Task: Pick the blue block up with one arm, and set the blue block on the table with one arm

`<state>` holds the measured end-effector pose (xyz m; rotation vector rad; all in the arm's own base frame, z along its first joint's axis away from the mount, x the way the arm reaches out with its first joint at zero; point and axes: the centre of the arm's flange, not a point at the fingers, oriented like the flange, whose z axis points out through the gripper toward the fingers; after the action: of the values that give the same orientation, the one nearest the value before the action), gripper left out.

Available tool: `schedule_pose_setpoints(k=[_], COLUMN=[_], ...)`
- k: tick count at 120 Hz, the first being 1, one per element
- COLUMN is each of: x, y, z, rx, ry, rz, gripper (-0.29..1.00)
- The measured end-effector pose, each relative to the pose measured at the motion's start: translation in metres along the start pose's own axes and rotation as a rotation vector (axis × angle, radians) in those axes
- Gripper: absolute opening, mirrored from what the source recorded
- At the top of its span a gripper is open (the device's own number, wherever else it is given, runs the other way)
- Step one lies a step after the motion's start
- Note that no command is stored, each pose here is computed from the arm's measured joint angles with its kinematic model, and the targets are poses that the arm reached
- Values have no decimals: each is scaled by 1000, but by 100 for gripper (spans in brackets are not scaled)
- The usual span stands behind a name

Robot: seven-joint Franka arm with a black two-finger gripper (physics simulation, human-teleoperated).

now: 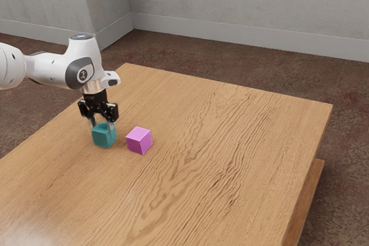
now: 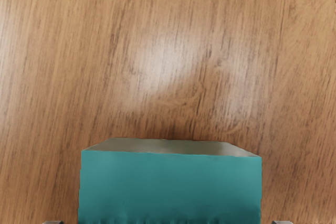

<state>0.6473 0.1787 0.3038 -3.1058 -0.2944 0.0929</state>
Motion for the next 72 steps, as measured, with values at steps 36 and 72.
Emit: schedule_pose_setpoints(k=[36, 72], x=[-11, -78], y=[14, 119], z=[-93, -231], rx=[31, -9], ry=[107, 135], rz=[25, 196], gripper=[65, 69])
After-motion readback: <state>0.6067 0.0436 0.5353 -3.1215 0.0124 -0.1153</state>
